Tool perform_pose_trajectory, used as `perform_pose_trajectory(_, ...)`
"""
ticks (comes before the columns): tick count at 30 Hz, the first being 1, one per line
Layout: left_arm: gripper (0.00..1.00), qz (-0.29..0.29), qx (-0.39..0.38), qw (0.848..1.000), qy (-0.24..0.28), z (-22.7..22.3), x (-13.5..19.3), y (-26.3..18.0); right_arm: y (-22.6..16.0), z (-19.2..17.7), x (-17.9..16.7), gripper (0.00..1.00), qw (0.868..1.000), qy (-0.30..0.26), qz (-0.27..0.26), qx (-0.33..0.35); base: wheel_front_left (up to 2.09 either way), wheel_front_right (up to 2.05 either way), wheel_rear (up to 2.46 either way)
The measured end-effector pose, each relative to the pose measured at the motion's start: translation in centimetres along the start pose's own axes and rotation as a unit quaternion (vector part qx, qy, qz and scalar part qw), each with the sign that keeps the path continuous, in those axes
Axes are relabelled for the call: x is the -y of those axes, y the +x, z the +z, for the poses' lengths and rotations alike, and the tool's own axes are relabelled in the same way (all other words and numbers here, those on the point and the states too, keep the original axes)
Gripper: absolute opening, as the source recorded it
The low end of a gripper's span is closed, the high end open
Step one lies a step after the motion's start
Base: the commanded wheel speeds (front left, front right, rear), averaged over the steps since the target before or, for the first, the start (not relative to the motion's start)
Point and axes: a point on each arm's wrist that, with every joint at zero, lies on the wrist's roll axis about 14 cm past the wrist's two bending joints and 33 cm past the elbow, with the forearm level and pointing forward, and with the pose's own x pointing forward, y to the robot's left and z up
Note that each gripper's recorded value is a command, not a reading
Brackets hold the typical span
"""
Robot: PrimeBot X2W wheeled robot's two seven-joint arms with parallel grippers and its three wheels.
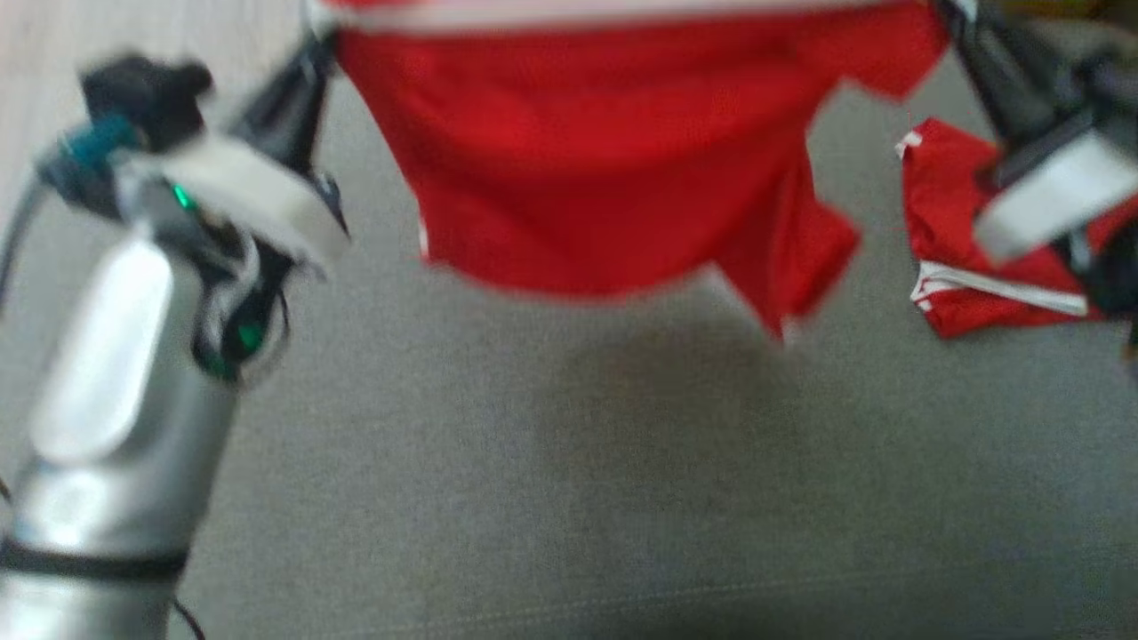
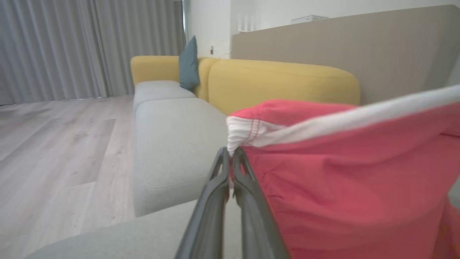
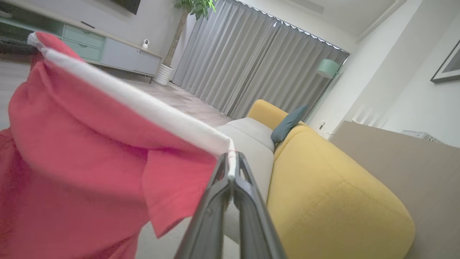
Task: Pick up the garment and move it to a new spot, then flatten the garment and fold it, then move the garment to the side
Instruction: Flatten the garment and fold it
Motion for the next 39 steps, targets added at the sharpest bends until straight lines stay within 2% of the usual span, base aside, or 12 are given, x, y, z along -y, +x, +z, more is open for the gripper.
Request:
perform_pose_trajectory(5,0.0,0.018,0.041,0.999,0.022,1.3,-2.7,5.2,5.8,-0.1,2.4,0.0,0.999,-0.039,-0.014,0.011,0.0,0.0,0.0)
perform_pose_trajectory(9,0.0,0.017,0.095,0.995,0.02,2.6,-3.2,8.6,9.1,-0.7,3.6,0.0,0.997,-0.075,-0.024,0.024,0.0,0.0,0.0)
perform_pose_trajectory(14,0.0,0.018,0.063,0.998,0.005,-1.8,-3.4,10.0,10.7,-5.3,2.4,0.0,0.998,-0.064,-0.016,-0.003,0.0,0.0,0.0)
perform_pose_trajectory(22,0.0,0.009,-0.062,0.998,-0.005,-12.1,-1.9,4.8,6.3,-15.4,-6.1,0.0,0.991,-0.001,0.064,-0.118,0.0,0.0,0.0)
perform_pose_trajectory(28,0.0,-0.025,-0.159,0.987,0.008,-18.4,1.3,-1.8,1.6,-18.6,-10.7,0.0,0.977,0.045,0.106,-0.178,0.0,0.0,0.0)
perform_pose_trajectory(29,0.0,-0.028,-0.172,0.985,0.008,-19.1,1.6,-2.8,0.8,-19.0,-11.2,0.2,0.973,0.051,0.112,-0.193,0.0,0.0,0.0)
perform_pose_trajectory(30,0.0,-0.03,-0.181,0.983,0.01,-19.6,2.0,-3.7,0.1,-19.3,-11.7,0.73,0.971,0.053,0.119,-0.202,0.0,0.0,0.0)
perform_pose_trajectory(31,0.0,-0.033,-0.189,0.981,0.012,-20.0,2.3,-4.4,-0.5,-19.4,-12.0,1.0,0.968,0.061,0.12,-0.21,0.0,0.0,0.0)
perform_pose_trajectory(32,0.0,-0.033,-0.189,0.981,0.012,-20.0,2.3,-4.4,-0.5,-19.4,-12.0,1.0,0.968,0.061,0.12,-0.21,0.0,0.0,0.0)
perform_pose_trajectory(33,0.25,-0.035,-0.194,0.98,0.014,-20.2,2.5,-5.0,-1.2,-19.6,-12.2,1.0,0.966,0.068,0.122,-0.217,0.0,0.0,0.0)
perform_pose_trajectory(35,1.0,-0.032,-0.198,0.98,0.013,-20.2,2.7,-5.7,-2.2,-19.7,-12.1,1.0,0.963,0.077,0.121,-0.229,0.0,0.0,0.0)
perform_pose_trajectory(39,1.0,-0.022,-0.193,0.981,0.018,-19.6,2.5,-6.4,-3.6,-19.6,-10.7,1.0,0.961,0.096,0.1,-0.239,0.0,0.0,0.0)
